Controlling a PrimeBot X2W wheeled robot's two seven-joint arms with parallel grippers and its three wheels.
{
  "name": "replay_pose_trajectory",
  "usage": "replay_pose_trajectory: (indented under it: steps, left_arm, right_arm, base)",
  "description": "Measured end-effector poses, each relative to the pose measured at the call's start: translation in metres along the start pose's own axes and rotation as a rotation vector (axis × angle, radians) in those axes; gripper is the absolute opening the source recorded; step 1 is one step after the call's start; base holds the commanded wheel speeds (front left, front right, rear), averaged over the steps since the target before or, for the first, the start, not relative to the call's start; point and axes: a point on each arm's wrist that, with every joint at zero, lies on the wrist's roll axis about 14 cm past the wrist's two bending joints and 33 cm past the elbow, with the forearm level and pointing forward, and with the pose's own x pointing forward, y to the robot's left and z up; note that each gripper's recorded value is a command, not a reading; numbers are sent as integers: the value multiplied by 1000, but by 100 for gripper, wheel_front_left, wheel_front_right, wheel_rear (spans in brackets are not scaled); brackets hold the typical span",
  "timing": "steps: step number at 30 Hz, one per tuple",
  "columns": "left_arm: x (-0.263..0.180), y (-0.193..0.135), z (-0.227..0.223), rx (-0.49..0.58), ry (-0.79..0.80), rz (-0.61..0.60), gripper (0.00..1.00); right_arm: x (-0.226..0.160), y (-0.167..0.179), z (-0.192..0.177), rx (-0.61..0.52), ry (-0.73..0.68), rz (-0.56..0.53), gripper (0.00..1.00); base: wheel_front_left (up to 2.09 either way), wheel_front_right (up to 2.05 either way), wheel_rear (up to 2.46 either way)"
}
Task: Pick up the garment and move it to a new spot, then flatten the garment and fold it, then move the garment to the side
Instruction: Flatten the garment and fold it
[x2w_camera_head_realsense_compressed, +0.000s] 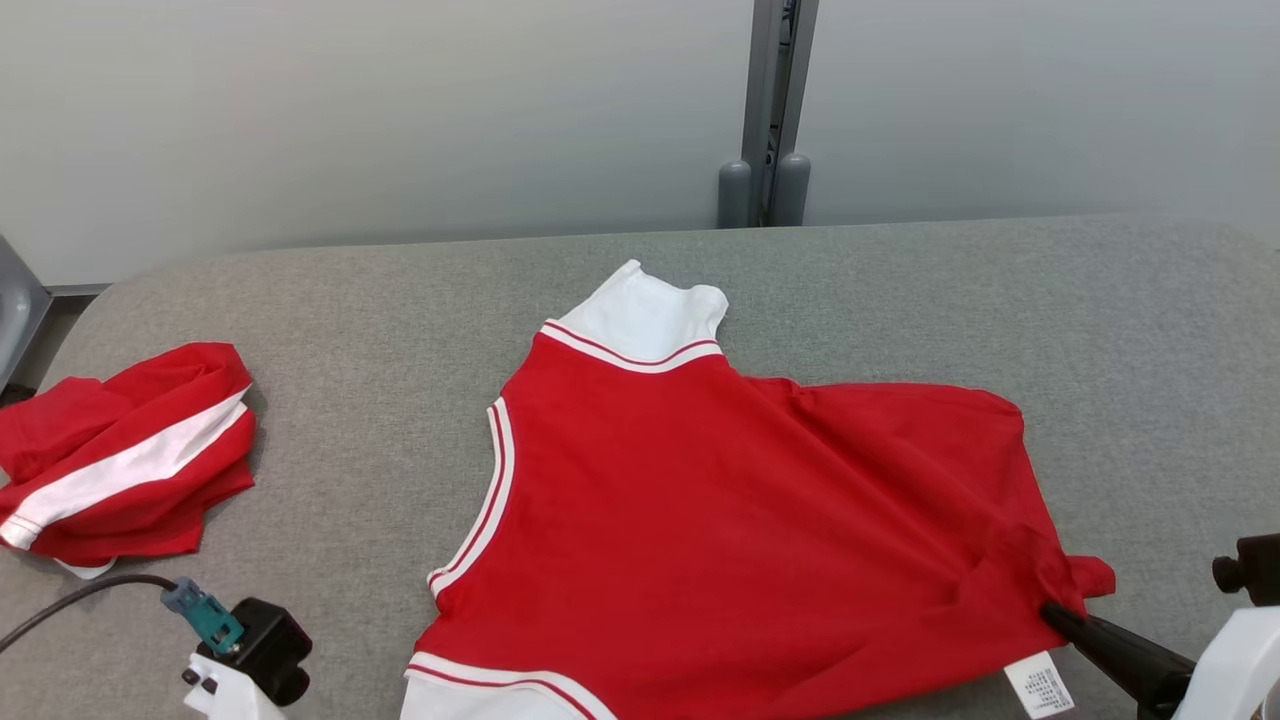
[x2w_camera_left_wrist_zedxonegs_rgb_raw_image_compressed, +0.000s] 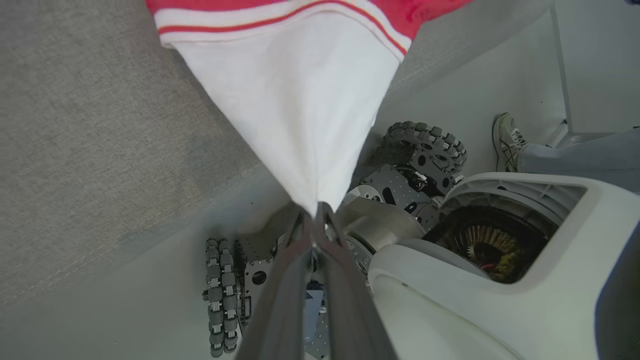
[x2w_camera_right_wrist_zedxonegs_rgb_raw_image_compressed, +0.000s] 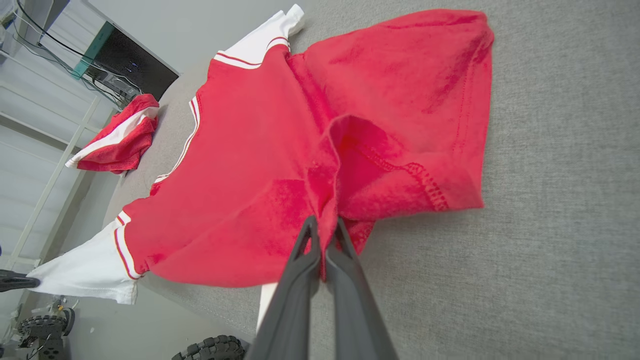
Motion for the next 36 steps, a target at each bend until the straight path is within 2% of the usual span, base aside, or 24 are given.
replay_pose_trajectory:
  steps: [7, 15, 29, 36]
  left_arm:
    - [0, 2, 15, 23, -28, 7, 0]
    - [1, 13, 65, 81, -67, 19, 0]
    - [38, 55, 163, 105, -65, 62, 0]
    - [54, 64, 205, 121, -105, 74, 0]
  right_arm:
    - [-7, -5, -4, 21, -16, -19, 0]
    - [5, -16, 7, 33, -16, -45, 0]
    - [45, -36, 18, 204, -39, -83, 0]
    - [54, -39, 24, 232, -63, -86, 0]
  base:
    - [0, 0, 0]
    - [0, 0, 0]
    - [0, 0, 0]
    - [0, 0, 0]
